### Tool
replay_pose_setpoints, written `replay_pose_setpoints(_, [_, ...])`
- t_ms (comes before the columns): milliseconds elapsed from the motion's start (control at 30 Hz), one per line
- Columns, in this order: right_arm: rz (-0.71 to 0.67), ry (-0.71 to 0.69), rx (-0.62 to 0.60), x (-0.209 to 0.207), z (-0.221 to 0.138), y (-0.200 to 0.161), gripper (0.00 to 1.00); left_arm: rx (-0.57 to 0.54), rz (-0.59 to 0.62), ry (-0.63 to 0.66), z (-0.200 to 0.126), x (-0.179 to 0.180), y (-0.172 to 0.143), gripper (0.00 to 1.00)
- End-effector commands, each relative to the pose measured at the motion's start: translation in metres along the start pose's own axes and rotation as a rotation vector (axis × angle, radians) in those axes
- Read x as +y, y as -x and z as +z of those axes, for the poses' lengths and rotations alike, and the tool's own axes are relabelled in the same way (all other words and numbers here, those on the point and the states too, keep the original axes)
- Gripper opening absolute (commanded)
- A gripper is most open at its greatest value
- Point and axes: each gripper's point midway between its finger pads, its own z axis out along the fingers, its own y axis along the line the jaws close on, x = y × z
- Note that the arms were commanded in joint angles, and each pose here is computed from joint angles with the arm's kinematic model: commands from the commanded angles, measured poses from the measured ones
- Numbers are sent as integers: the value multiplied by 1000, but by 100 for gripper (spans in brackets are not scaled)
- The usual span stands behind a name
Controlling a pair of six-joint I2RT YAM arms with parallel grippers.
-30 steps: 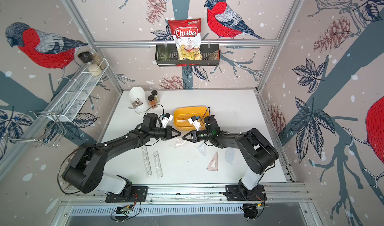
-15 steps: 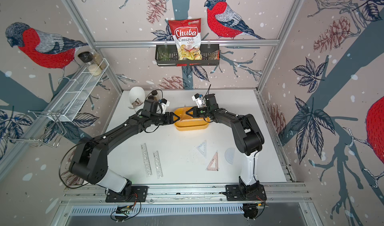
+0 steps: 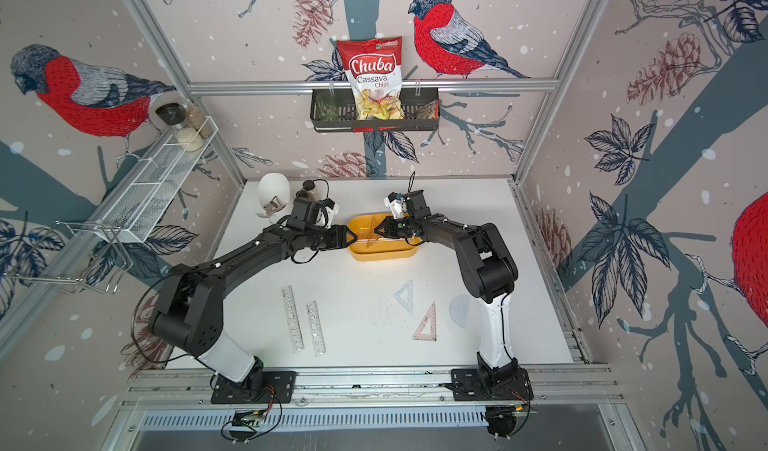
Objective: Put the scattered rulers into the storage box
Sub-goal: Place the ruler in the storage box.
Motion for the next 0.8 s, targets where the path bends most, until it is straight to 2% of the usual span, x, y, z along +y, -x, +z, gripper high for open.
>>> replay_pose_setpoints(0, [-8, -30, -9, -2, -2, -1, 14, -2, 15, 4, 0, 2, 0, 66])
replay_pose_setpoints(333, [-33, -99, -11, -7, -9, 3, 31, -2, 19, 5, -1, 3, -1, 66])
replay_pose_setpoints(533, [-95, -188, -64, 10, -50, 14, 32, 31, 25, -33, 1, -8, -11, 66])
replay_pose_setpoints(600, [-101, -214, -87, 17, -66, 2, 33, 55, 44, -49, 4, -19, -22, 66])
replay_pose_setpoints(767, [-69, -264, -110, 23, -92, -56, 36, 148, 68, -85, 21, -43, -66, 68])
